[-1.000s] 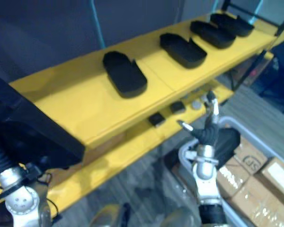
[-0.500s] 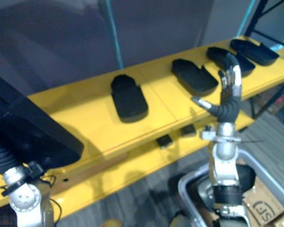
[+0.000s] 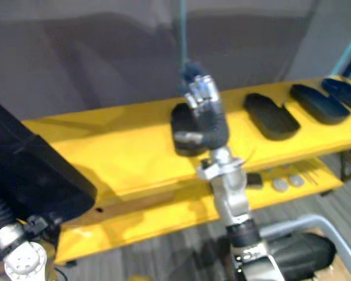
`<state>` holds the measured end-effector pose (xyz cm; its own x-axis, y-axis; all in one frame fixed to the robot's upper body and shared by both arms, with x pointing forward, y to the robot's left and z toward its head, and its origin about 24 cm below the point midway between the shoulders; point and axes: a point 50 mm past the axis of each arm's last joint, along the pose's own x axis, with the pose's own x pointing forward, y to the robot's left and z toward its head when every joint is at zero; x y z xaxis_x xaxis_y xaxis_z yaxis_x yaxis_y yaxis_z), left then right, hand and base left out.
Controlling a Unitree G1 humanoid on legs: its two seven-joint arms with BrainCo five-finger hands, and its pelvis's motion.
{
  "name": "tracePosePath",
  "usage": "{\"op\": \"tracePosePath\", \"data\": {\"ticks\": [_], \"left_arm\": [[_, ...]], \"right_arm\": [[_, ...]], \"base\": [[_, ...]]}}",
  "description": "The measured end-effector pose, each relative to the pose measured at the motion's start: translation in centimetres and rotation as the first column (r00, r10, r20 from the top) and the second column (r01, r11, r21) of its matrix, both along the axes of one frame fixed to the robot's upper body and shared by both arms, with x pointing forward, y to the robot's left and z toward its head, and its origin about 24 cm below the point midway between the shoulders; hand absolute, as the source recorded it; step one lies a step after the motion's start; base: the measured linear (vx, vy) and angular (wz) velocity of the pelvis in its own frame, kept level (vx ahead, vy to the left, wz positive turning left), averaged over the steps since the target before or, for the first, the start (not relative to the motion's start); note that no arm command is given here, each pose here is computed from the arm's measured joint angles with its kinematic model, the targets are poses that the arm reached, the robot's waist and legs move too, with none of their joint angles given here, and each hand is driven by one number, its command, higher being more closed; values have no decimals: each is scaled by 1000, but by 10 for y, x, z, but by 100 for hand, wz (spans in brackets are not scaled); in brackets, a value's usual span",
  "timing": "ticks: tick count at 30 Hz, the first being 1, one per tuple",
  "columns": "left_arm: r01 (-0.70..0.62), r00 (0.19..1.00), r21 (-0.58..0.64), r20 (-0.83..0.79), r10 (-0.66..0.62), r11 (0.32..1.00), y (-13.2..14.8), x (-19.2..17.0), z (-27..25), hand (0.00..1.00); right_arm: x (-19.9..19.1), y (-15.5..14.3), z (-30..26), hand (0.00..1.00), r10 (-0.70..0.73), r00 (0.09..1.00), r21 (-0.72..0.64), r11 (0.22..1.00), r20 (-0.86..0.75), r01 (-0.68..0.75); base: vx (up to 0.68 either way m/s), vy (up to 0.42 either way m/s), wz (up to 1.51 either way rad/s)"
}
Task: Walk over and take plastic housings, then place them on the shelf
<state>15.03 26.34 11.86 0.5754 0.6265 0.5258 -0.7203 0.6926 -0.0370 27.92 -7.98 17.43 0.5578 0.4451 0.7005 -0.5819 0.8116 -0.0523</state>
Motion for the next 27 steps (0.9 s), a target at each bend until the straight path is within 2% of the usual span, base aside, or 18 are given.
{"op": "tracePosePath", "data": {"ticks": [5,8,14,18,22,24,27], "left_arm": [[103,987,38,-128,-98,994,1,7,-4,100],[190,950,52,-260,-171,980,6,20,-15,100],[202,855,-22,-483,-187,979,32,63,-51,100],[111,777,-55,-618,-121,992,62,90,-67,100],[10,760,-62,-648,-48,998,84,112,-56,100],[-25,756,-60,-654,-20,998,92,120,-46,100],[-98,718,-65,-696,25,993,111,130,-35,100]], "right_arm": [[2,-9,-20,0,-121,990,-87,990,-75,115],[2,-41,-35,0,-276,951,-90,960,-140,265],[-25,-108,-53,0,-513,833,-128,858,-208,497],[-52,-156,-67,0,-662,709,-195,750,-243,633],[-72,-186,-74,0,-740,618,-229,671,-267,705],[-78,-192,-73,0,-750,604,-230,659,-269,716],[-79,-190,-62,0,-737,640,-226,676,-220,701]], "base": [[7,36,64],[2,30,-3],[-21,9,-59],[-47,-15,-76],[-30,-20,-46],[-23,-29,-23],[-25,-21,-20]]}}
